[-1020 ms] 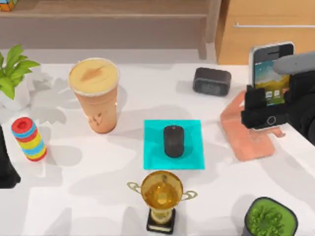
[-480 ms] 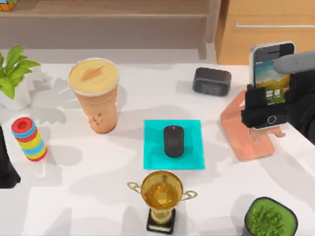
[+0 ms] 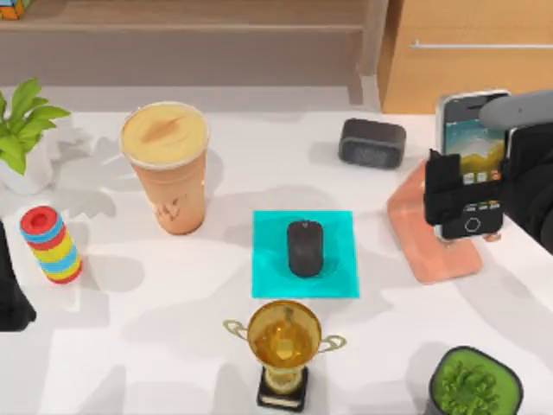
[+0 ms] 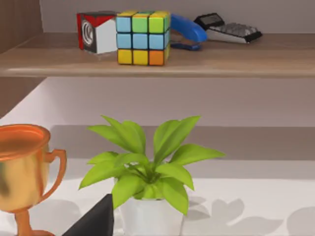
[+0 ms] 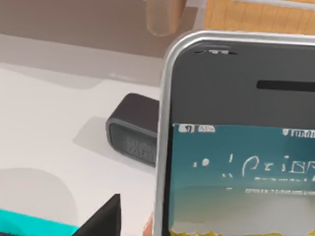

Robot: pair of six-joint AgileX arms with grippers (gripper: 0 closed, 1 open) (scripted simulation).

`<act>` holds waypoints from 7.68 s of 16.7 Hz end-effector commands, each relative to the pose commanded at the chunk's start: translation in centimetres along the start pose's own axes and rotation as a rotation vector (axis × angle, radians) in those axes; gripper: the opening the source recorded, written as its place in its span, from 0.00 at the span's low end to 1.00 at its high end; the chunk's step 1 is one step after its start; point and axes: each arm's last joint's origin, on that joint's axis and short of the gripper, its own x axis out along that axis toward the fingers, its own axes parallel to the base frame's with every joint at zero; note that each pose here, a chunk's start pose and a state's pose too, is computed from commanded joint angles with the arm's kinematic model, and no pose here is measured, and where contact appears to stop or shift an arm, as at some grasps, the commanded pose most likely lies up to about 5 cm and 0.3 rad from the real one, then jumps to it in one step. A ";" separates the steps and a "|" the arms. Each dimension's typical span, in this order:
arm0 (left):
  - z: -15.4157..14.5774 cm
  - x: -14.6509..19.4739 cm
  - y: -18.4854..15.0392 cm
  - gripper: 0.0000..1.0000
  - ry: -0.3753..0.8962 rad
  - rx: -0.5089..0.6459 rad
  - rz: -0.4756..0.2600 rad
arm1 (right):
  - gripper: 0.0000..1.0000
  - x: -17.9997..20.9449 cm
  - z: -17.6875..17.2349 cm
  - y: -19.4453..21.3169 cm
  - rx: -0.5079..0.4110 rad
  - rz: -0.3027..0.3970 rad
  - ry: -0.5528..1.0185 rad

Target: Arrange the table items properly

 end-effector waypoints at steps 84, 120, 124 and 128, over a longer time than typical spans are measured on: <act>-8.4 14.2 -15.3 1.00 0.099 -0.010 -0.027 | 1.00 -12.1 -9.9 -8.7 0.054 -0.213 -0.437; -7.9 16.3 -15.4 0.00 0.099 -0.009 -0.028 | 1.00 -12.1 -9.9 -8.7 0.054 -0.213 -0.437; -7.6 16.3 -15.4 0.00 0.099 -0.008 -0.028 | 1.00 -12.1 -9.9 -8.7 0.054 -0.213 -0.437; -7.2 16.5 -15.5 0.00 0.080 -0.019 -0.028 | 1.00 -12.1 -9.9 -8.7 0.054 -0.213 -0.437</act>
